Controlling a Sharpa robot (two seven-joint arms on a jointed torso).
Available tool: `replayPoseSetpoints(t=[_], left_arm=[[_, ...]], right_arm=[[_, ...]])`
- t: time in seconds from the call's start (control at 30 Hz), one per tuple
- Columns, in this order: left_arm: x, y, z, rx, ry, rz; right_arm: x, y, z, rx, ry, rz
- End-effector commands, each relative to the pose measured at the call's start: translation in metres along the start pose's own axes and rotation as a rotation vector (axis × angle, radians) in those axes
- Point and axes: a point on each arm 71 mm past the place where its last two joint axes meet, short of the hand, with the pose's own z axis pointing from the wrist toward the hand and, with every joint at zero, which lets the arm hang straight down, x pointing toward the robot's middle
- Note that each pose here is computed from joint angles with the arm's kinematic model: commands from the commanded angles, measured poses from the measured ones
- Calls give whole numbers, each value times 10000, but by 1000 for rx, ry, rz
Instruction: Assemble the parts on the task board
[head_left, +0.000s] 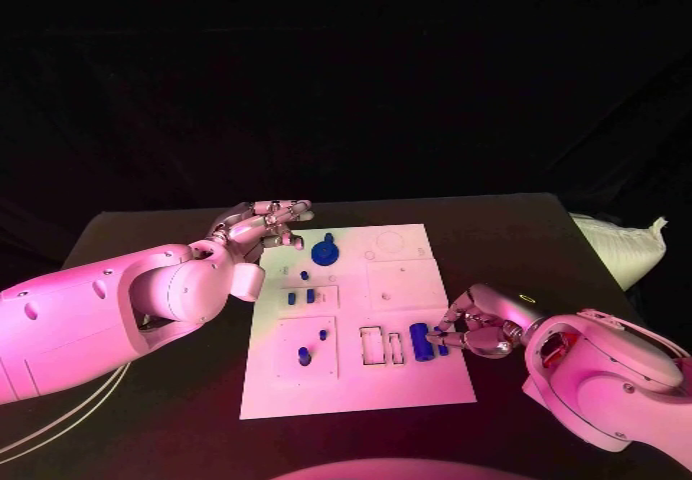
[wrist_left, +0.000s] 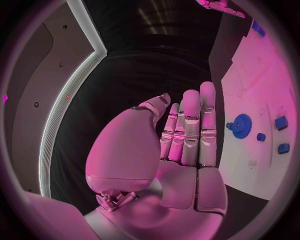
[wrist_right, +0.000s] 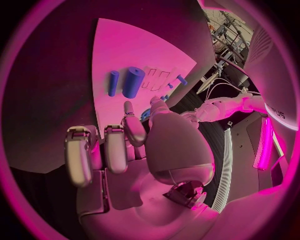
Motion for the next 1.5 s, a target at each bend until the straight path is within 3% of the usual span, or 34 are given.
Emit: replayPoseSetpoints(t=[0.03, 0.8, 1.2, 1.5], left_arm=[[15, 3, -4, 2, 19, -10], [13, 15, -11, -3, 22, -12], [9, 14, -18, -5, 22, -12], [6, 15, -20, -7, 22, -12]], right_arm=[[51, -8, 21, 44, 18, -81], [253, 114, 232, 35, 35, -134], [428, 102, 377, 56, 93, -158], [484, 114, 413, 61, 92, -149]])
